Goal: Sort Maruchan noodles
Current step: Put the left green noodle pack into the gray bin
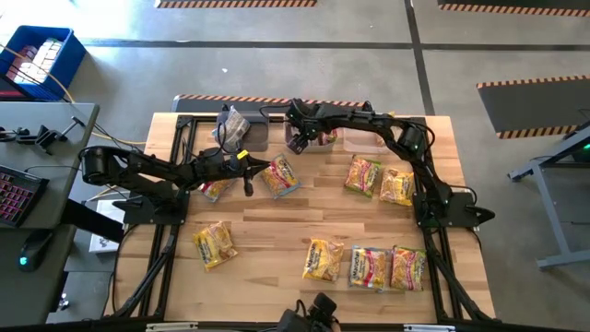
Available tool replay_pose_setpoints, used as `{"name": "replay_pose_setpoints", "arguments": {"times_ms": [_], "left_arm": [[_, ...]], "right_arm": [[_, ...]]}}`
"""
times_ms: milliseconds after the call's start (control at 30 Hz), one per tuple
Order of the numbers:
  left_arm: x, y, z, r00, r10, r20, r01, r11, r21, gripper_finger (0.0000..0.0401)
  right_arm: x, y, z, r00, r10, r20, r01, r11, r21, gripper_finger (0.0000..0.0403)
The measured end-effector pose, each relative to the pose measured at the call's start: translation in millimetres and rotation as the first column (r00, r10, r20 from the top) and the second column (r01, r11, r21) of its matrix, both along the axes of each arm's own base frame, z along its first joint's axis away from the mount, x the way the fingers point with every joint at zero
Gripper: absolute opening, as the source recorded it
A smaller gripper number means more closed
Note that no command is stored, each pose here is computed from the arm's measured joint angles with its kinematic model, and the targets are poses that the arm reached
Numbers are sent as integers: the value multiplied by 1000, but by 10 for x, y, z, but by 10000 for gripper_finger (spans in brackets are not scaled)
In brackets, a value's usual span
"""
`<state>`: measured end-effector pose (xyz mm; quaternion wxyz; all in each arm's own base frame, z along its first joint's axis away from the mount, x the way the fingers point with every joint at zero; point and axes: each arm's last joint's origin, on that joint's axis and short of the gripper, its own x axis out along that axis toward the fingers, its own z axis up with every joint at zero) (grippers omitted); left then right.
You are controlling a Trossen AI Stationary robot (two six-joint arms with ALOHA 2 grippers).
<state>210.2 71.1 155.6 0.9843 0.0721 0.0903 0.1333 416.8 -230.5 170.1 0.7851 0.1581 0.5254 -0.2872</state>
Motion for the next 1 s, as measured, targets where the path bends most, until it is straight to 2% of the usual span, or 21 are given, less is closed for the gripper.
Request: {"name": "replay_pose_setpoints", "arguments": {"times_ms": [133,333,400,767,1000], "left_arm": [[5,0,6,1000,-3,2,3,1000,0,19],[5,0,5,1000,-4,2,4,1000,0,19],[5,0,5,1000,-4,1,4,1000,0,19],[5,0,5,1000,-4,1,4,1000,0,19],[5,0,5,1000,-4,1,4,1000,0,19]], "right_arm": [[15,-15,-107,1000,0,-19,0,1000,13,156],[33,-31,-83,1000,18,-13,-18,1000,9,37],[48,-36,-58,999,36,-9,-36,999,3,11],[179,-78,288,991,104,81,-104,995,-10,0],[207,-81,505,989,106,105,-103,994,-27,0]]}}
